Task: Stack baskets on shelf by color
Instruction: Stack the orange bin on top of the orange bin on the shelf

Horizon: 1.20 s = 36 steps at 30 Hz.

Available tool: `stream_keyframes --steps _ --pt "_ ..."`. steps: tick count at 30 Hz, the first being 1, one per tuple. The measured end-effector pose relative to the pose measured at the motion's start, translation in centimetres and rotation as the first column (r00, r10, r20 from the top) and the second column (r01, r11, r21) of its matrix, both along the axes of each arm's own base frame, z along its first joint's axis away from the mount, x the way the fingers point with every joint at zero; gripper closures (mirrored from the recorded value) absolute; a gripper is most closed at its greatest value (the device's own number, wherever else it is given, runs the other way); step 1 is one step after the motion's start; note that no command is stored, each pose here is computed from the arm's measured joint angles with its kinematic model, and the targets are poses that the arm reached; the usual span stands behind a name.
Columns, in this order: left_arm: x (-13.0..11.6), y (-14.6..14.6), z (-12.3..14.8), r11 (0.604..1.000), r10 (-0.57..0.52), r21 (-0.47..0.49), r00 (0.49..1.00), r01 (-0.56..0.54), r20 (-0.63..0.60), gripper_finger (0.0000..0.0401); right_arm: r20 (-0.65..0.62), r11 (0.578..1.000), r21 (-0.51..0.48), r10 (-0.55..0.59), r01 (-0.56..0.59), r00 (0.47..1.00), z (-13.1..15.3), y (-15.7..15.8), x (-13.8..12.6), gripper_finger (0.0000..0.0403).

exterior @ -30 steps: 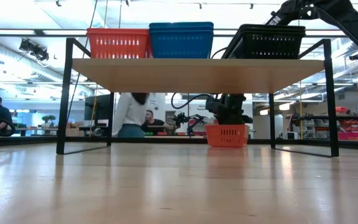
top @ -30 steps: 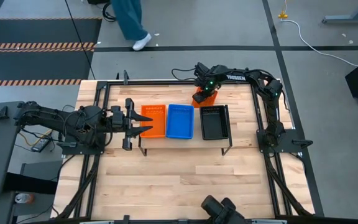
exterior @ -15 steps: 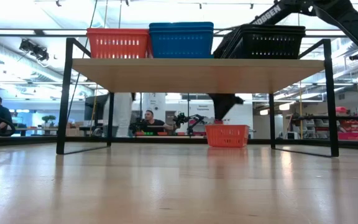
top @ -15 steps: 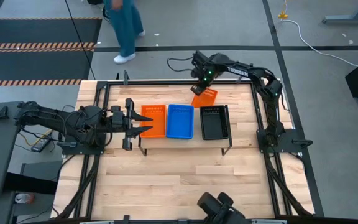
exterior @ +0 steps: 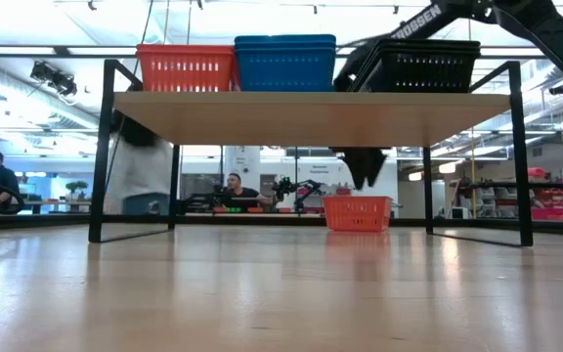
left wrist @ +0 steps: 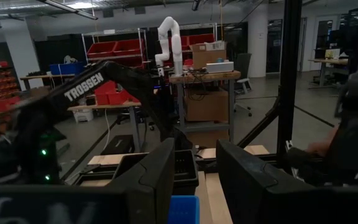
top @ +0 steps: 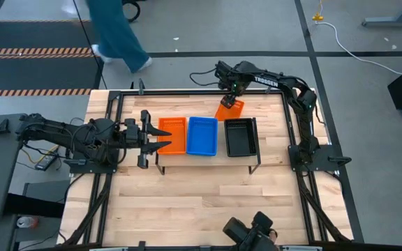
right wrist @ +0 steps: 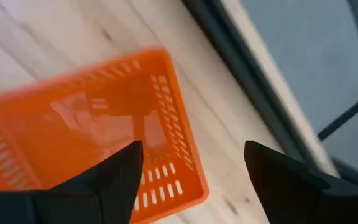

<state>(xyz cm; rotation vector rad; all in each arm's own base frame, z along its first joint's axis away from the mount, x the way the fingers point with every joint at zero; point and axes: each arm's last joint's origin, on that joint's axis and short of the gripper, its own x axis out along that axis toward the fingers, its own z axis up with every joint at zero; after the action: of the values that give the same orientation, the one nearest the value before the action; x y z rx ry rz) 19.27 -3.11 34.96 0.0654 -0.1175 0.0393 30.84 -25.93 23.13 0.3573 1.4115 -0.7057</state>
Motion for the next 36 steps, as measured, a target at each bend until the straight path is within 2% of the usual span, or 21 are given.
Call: stream_keyframes --steps 5,12,16,20,22,24,30,36 --pt "0.0 0.0 0.0 1.0 0.0 0.0 1.0 0.0 0.0 0.0275 -0.03 0.999 0.022 -0.045 0.046 0.999 -3.5 -0.9 -1.8 0.0119" --pt "0.0 0.0 0.0 1.0 0.0 0.0 1.0 0.0 0.0 0.0275 0.047 0.994 0.105 -0.047 0.042 0.998 -6.4 -1.9 -3.7 0.0147" --pt "0.0 0.0 0.0 1.0 0.0 0.0 1.0 0.0 0.0 0.0275 0.047 0.992 0.113 -0.056 0.051 0.997 -7.1 -2.1 -4.3 0.0198" --pt "0.0 0.0 0.0 1.0 0.0 0.0 1.0 0.0 0.0 0.0275 0.044 0.992 0.117 -0.047 0.041 0.998 -7.4 -2.0 -4.5 0.0293" --pt "0.0 0.0 0.0 1.0 0.0 0.0 1.0 0.0 0.0 0.0275 0.054 0.992 0.126 -0.035 0.028 0.998 -7.4 -2.0 -4.4 0.0352" --pt "0.0 0.0 0.0 1.0 0.0 0.0 1.0 0.0 0.0 0.0275 0.077 0.99 0.143 -0.028 0.016 0.997 -7.2 -2.0 -4.3 0.0386" --pt "0.0 0.0 0.0 1.0 0.0 0.0 1.0 0.0 0.0 0.0275 0.076 0.985 0.171 -0.037 0.023 0.996 -5.4 -2.2 -4.0 0.0396" --pt "0.0 0.0 0.0 1.0 0.0 0.0 1.0 0.0 0.0 0.0275 0.105 0.989 0.143 0.011 -0.026 0.994 -0.4 -1.3 -2.6 0.0398"
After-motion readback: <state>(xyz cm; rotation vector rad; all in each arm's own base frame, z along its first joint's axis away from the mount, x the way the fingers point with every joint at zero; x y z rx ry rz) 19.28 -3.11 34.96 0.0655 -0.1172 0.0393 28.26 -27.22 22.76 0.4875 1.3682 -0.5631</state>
